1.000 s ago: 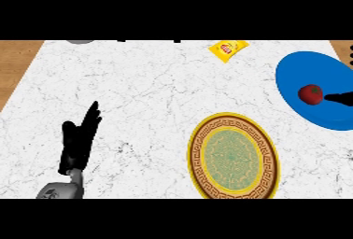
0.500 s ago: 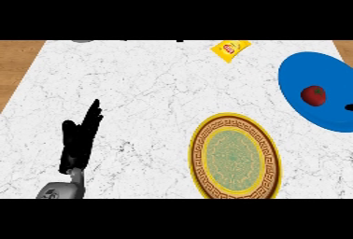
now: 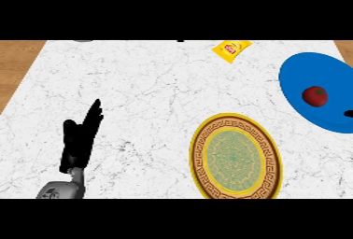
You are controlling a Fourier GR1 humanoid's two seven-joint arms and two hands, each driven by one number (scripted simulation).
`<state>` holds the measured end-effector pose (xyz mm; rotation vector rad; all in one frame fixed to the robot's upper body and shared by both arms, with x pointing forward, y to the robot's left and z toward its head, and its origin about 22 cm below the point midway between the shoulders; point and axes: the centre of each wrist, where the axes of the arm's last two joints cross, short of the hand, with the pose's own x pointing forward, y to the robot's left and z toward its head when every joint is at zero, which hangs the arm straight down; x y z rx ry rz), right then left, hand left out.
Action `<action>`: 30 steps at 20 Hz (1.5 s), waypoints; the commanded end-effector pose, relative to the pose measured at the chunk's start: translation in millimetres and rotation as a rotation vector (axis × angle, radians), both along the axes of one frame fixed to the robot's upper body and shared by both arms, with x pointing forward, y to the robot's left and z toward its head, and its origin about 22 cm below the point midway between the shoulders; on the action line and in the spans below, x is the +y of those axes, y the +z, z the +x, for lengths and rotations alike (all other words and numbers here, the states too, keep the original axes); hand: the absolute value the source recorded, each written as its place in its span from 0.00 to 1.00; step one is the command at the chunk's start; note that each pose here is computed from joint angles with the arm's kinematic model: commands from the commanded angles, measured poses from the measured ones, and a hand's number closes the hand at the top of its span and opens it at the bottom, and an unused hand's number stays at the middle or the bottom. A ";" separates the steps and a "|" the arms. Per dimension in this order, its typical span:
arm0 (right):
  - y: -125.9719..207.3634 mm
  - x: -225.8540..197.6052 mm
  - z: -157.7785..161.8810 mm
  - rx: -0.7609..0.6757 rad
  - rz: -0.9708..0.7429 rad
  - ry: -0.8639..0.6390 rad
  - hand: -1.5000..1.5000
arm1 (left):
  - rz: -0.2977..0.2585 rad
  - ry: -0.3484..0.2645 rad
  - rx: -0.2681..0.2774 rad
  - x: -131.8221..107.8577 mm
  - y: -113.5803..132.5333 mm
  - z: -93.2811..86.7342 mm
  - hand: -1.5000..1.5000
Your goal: Pick the tomato from the plate and place it in the plate
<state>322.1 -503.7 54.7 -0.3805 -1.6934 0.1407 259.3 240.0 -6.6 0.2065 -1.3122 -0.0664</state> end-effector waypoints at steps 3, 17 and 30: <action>-2.3 -4.2 -5.6 0.022 -0.020 -0.048 0.00 | 0.009 0.015 0.016 9.7 -3.0 -14.5 0.50; -11.3 -10.1 -17.4 0.073 -0.101 -0.139 0.00 | -0.004 -0.011 0.003 -9.0 -0.9 3.1 0.50; -2.1 -42.3 -49.2 0.078 -0.127 -0.237 0.00 | -0.002 -0.012 0.001 -3.7 4.4 -1.2 0.50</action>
